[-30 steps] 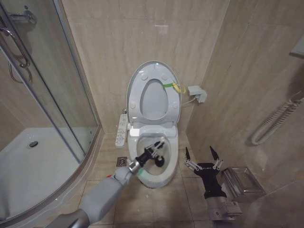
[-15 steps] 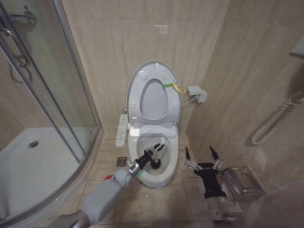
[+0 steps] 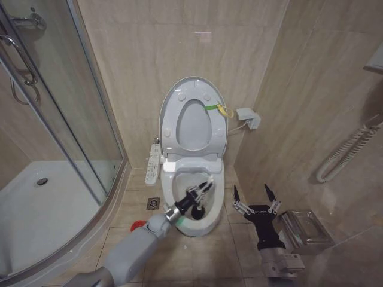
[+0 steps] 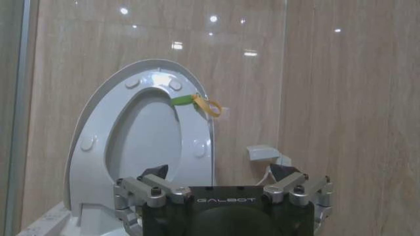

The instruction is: Open the toilet lid, clean the toilet bowl with a toilet brush, close the toilet lid, and flush.

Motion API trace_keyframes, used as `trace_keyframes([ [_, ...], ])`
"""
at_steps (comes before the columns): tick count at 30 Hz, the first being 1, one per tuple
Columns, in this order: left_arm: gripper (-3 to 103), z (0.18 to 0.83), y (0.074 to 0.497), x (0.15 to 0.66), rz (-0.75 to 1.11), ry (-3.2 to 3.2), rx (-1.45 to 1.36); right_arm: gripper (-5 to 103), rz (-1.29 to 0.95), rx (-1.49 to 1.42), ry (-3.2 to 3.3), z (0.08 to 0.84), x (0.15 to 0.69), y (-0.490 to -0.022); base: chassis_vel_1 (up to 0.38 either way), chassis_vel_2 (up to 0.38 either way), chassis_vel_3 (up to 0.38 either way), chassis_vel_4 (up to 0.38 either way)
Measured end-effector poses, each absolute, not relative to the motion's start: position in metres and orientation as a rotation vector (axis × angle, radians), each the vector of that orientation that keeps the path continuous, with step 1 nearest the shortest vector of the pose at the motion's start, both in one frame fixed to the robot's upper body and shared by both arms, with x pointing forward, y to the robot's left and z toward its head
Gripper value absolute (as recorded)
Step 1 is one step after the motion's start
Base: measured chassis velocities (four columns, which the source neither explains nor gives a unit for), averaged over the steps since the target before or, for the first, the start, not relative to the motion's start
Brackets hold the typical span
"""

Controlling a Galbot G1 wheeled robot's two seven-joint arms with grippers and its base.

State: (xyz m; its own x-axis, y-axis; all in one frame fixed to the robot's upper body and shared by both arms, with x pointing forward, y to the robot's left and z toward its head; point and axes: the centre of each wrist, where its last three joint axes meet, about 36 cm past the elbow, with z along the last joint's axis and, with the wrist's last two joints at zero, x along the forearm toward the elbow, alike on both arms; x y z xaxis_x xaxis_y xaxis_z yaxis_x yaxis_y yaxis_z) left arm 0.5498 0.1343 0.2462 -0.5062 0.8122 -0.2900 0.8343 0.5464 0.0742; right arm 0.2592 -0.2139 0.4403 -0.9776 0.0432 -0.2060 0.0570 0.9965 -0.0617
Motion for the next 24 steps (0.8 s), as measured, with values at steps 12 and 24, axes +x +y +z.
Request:
trace_keyframes([
  [12, 18, 0.265, 0.108, 0.541, -0.183, 2.410, 1.409, 100, -0.099, 0.074, 2.933, 0.440, 0.259, -0.214, 0.000, 0.000, 0.000, 0.000],
  [24, 18, 0.266, 0.115, 0.549, -0.205, 2.431, 1.363, 100, -0.099, 0.075, 2.933, 0.440, 0.259, -0.214, 0.000, 0.000, 0.000, 0.000],
])
